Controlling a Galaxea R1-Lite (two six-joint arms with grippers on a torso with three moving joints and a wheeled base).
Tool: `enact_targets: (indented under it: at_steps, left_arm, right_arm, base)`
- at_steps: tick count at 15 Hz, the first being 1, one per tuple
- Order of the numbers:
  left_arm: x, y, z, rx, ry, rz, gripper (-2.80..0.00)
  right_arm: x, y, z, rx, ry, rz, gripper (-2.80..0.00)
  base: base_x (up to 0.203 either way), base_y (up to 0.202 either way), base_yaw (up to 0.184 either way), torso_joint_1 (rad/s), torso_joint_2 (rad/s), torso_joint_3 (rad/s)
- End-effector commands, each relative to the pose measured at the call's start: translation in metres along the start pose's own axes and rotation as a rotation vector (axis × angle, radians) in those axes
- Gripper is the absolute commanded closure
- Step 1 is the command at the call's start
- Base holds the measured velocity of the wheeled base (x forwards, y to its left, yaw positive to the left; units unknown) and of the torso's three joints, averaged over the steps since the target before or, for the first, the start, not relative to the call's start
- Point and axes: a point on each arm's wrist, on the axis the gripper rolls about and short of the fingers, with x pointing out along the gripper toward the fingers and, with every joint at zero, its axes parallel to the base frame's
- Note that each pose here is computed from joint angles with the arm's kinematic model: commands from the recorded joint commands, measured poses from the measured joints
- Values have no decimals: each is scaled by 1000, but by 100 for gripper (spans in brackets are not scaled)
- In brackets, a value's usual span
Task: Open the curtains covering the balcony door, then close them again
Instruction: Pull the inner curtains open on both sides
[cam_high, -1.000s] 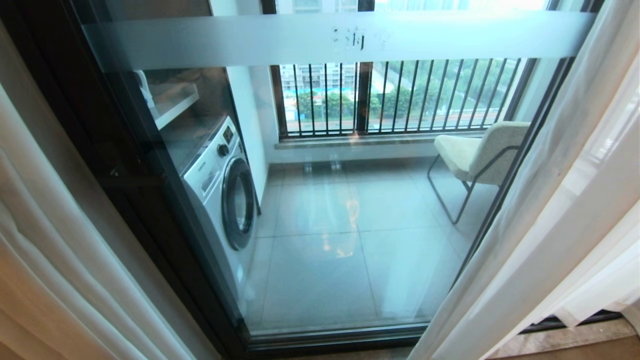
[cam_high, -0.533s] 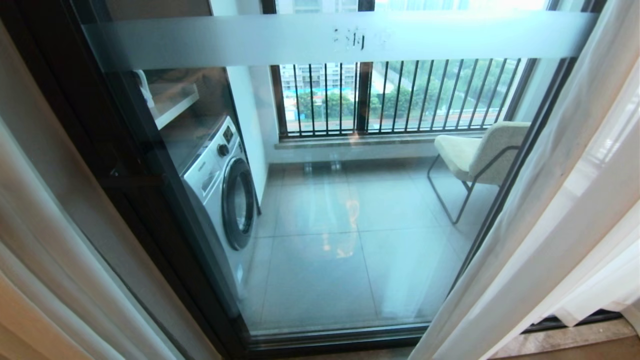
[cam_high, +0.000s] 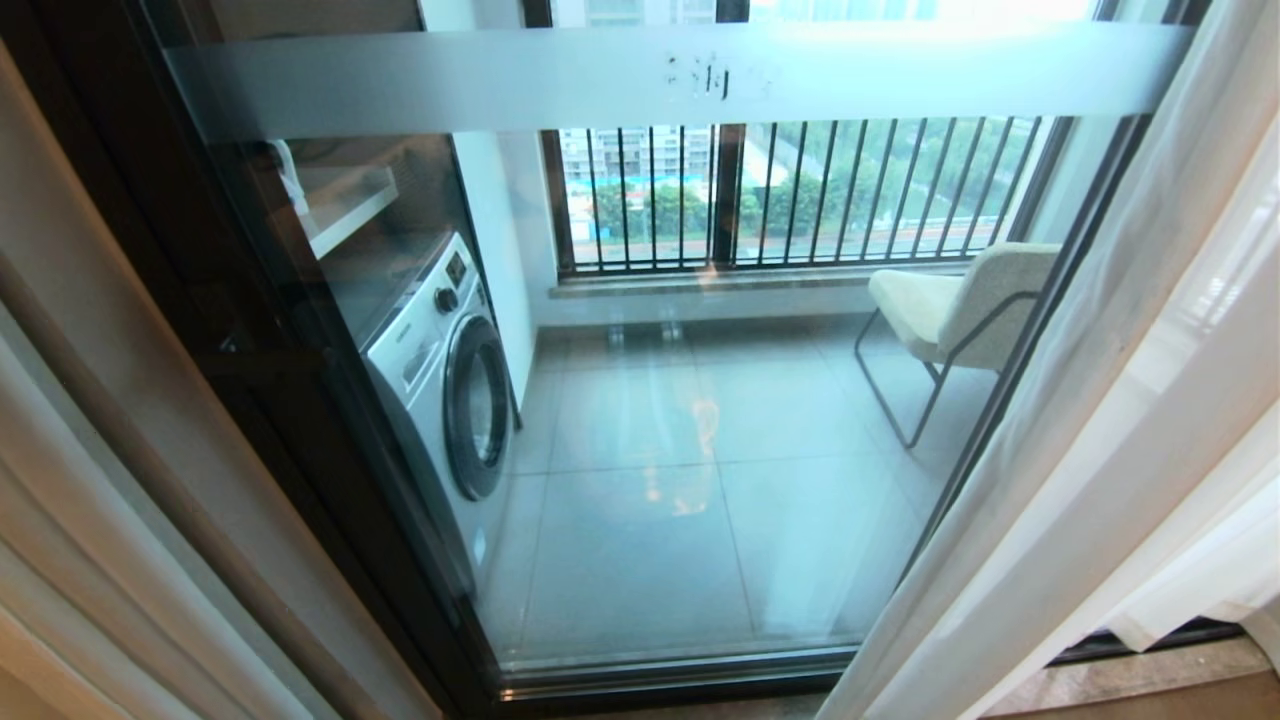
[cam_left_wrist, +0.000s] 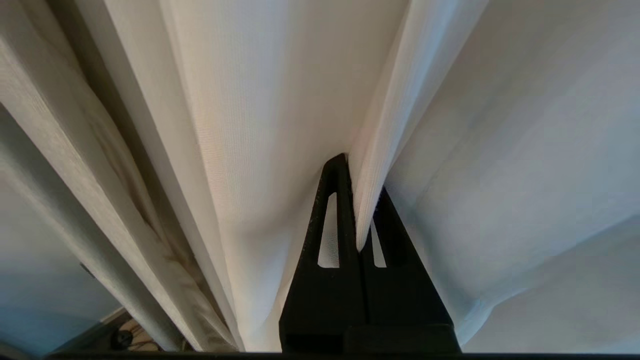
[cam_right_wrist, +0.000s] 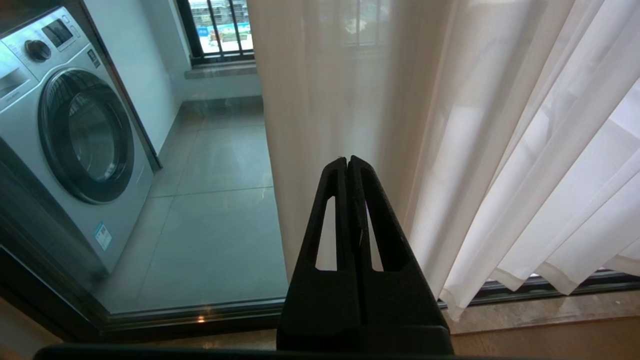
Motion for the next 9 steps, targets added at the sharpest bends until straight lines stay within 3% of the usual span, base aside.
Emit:
enact_targets:
  at_steps: [1,9]
  left_arm:
    - [22,9,-3,-7,-25,26,0]
    - [68,43,-6,-14,-61,122,0]
  right_arm:
    - [0,0,0,0,-1,1,0]
    - [0,0,0,0,0,0,0]
  base:
    - [0,0,0,0,0,0]
    - [0,0,0,0,0,0]
